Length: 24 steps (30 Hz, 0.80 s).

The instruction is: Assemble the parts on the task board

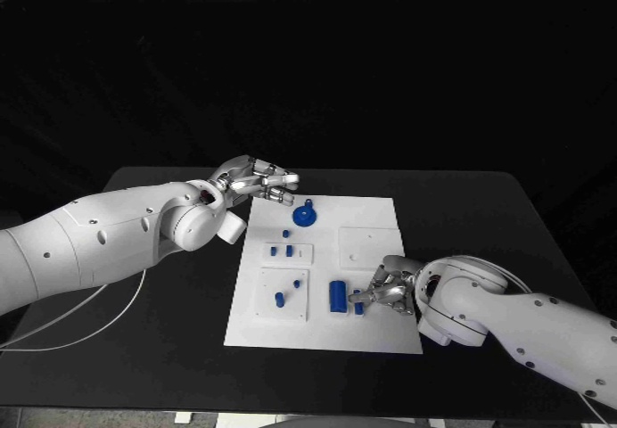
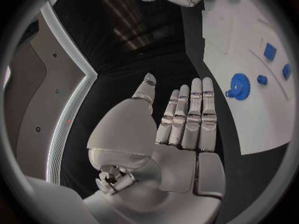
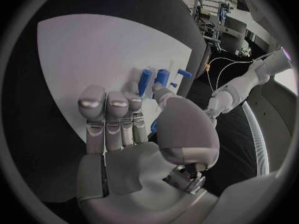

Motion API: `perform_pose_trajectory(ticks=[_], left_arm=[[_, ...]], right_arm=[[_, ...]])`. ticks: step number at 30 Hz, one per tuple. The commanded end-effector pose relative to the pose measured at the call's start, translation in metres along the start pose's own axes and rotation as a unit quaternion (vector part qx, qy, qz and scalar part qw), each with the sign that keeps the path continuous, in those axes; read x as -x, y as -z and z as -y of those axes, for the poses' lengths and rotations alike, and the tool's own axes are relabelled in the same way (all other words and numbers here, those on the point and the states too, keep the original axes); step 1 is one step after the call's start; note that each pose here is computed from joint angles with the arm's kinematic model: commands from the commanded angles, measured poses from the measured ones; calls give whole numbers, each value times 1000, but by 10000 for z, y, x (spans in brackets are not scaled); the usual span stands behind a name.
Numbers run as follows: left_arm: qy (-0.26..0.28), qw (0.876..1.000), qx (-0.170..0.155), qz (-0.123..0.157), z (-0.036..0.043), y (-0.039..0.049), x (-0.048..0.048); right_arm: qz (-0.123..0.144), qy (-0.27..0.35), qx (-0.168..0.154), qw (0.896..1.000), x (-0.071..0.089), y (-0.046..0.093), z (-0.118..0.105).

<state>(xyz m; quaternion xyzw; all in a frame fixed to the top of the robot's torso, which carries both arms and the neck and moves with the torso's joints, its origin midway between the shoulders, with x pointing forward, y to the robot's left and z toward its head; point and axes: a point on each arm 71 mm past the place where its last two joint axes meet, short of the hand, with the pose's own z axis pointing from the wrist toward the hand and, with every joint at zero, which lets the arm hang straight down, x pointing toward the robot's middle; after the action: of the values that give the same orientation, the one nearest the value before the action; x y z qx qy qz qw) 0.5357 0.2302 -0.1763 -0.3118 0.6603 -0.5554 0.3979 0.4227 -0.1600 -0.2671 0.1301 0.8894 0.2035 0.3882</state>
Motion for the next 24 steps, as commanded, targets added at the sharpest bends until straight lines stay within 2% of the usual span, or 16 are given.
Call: perform_pose_trajectory(ticks=[1,15,24], left_arm=[[1,1000,-3,-9,11,-7,-25],[1,1000,-3,-8,9,-2,-17],[1,1000,-3,-8,8,0,-13]], right_arm=[[-9,10,-6,1000,-69,-22,34],[-14,-3,4,1000,-49,-16,85],[-24,-30,26,999,-35,13,115]])
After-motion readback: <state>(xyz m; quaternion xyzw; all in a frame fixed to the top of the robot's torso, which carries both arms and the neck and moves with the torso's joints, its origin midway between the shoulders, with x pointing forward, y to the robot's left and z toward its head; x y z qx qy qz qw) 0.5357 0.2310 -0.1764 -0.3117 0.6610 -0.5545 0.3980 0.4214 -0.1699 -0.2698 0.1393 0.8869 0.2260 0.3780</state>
